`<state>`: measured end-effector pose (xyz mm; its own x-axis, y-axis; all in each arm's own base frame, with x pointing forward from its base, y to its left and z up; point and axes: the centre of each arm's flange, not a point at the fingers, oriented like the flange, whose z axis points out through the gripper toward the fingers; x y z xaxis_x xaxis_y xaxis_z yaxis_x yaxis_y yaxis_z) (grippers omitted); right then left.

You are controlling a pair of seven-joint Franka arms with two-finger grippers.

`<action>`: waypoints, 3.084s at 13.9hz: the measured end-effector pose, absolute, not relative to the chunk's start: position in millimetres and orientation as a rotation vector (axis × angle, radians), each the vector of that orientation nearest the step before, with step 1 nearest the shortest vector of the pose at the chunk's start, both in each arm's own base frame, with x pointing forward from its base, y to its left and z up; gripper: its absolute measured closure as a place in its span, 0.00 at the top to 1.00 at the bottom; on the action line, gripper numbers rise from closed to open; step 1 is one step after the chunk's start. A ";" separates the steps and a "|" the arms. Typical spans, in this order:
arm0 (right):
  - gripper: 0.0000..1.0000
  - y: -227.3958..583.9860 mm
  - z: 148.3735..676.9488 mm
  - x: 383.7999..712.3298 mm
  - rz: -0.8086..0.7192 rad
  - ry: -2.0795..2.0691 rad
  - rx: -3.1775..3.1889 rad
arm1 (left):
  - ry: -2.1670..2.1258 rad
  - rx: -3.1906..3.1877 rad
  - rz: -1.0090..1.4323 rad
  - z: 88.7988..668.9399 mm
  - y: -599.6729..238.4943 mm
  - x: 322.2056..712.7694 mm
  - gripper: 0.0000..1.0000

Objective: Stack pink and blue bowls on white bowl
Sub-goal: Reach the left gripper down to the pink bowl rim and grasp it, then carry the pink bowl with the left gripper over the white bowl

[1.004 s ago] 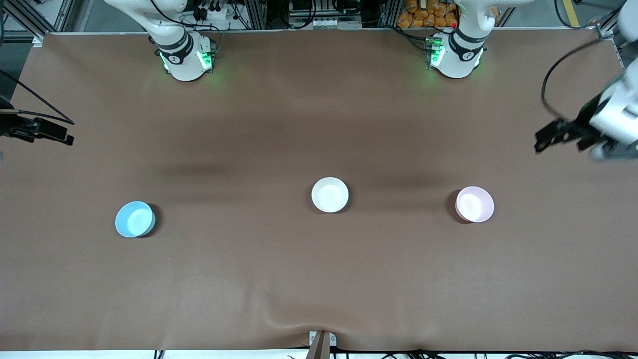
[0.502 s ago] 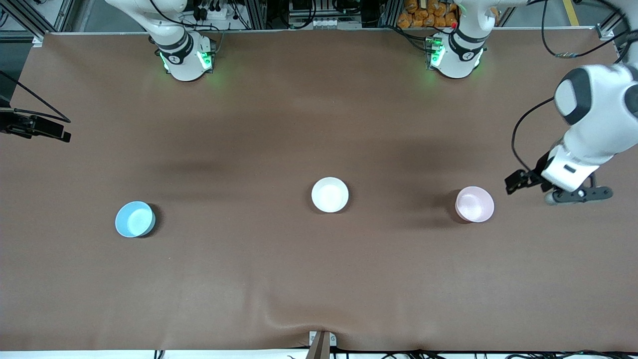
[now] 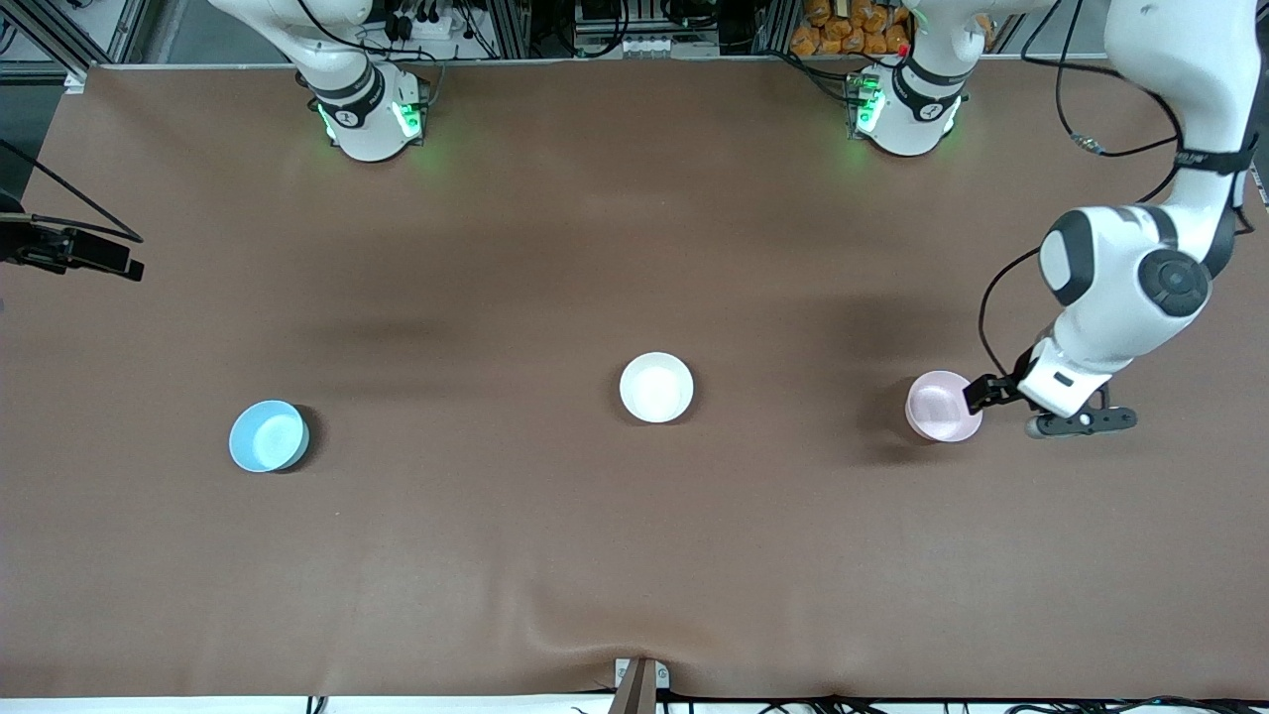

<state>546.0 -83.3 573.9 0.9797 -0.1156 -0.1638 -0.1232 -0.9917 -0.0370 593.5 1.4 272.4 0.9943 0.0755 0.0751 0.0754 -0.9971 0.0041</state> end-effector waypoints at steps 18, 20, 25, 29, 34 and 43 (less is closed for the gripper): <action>1.00 -80.8 573.3 542.9 0.293 0.180 -3.073 | 0.137 3.137 -0.010 214.7 15.5 590.5 0.04; 1.00 -80.8 573.3 542.8 0.294 0.180 -3.073 | 0.124 3.134 0.031 227.1 12.0 596.5 0.04; 1.00 -80.7 573.4 542.8 0.294 0.179 -3.073 | 0.125 3.077 0.118 290.3 -64.0 613.4 0.03; 1.00 -80.7 573.5 542.7 0.294 0.179 -3.073 | 0.277 3.003 0.103 338.1 -158.5 612.4 0.03; 1.00 -80.6 573.6 542.7 0.294 0.179 -3.073 | 0.342 2.937 0.119 363.3 -237.0 599.1 0.03; 1.00 -80.8 573.7 542.7 0.295 0.179 -3.073 | 0.502 2.855 0.019 356.2 -396.9 548.7 0.03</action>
